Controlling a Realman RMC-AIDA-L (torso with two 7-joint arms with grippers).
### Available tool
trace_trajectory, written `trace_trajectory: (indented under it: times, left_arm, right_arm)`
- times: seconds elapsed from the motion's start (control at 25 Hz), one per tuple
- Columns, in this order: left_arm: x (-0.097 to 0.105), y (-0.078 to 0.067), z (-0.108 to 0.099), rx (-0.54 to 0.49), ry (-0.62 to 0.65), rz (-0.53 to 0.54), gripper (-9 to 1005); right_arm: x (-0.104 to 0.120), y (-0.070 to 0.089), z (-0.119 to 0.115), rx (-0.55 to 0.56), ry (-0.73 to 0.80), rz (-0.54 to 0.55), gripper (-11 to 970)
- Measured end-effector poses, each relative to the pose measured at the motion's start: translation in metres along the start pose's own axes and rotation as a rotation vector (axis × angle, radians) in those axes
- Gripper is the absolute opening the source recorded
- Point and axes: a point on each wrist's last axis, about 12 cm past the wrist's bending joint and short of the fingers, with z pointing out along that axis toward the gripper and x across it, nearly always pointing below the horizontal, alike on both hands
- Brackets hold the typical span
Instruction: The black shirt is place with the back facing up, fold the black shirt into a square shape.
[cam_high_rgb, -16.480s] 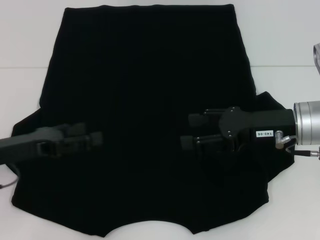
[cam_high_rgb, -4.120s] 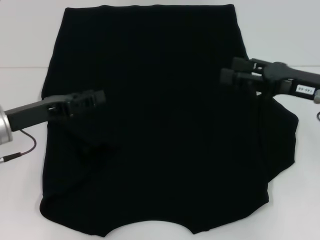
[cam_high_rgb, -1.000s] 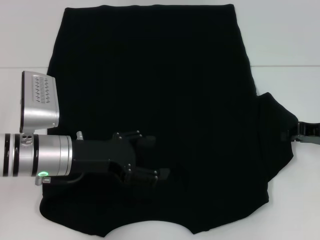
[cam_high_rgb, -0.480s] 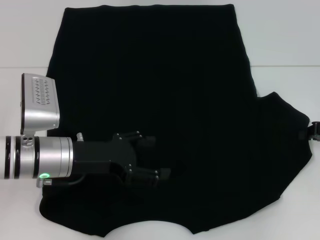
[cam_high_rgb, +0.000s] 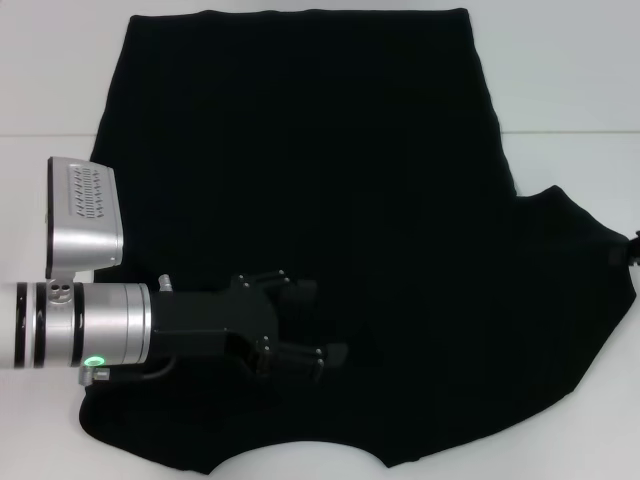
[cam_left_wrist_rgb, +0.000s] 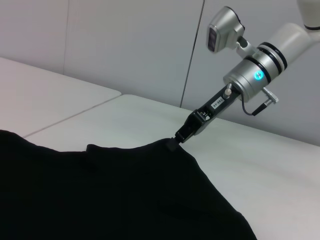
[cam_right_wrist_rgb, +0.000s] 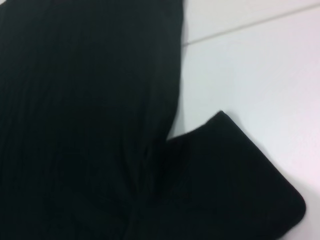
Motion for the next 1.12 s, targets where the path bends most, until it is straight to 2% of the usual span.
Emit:
trace_trajectory:
  times: [0.2,0.24,0.36,0.56,0.76,1.0,1.12]
  left_arm:
    - [0.001,0.0,0.001,-0.003,-0.001,-0.003,918]
    - [0.001,0.0,0.001,-0.004,0.0,-0.004,917]
    - [0.001,0.0,0.001,-0.007,0.0,-0.005,916]
    - [0.001,0.001,0.0,-0.014,-0.006,-0.01,913]
    - [0.001,0.002,-0.001,-0.02,-0.005,-0.014,911]
    - [0.001,0.003,-0.002,-0.031,-0.002,-0.018,908]
    - [0.001,0.004,-0.002,-0.037,0.0,-0.018,906]
  right_arm:
    - [-0.011,0.013,0.004,-0.022,-0.01,-0.031,11]
    - [-0.017,0.021,0.006,-0.033,-0.013,-0.049,11]
    - [-0.022,0.03,0.009,-0.051,-0.011,-0.069,11]
    - [-0.038,0.061,0.019,-0.098,0.003,-0.143,11]
    - [-0.047,0.102,0.035,-0.126,0.058,-0.268,10]
    - [-0.044,0.141,0.051,-0.141,0.141,-0.405,10]
    - [-0.042,0.151,0.056,-0.135,0.179,-0.444,10]
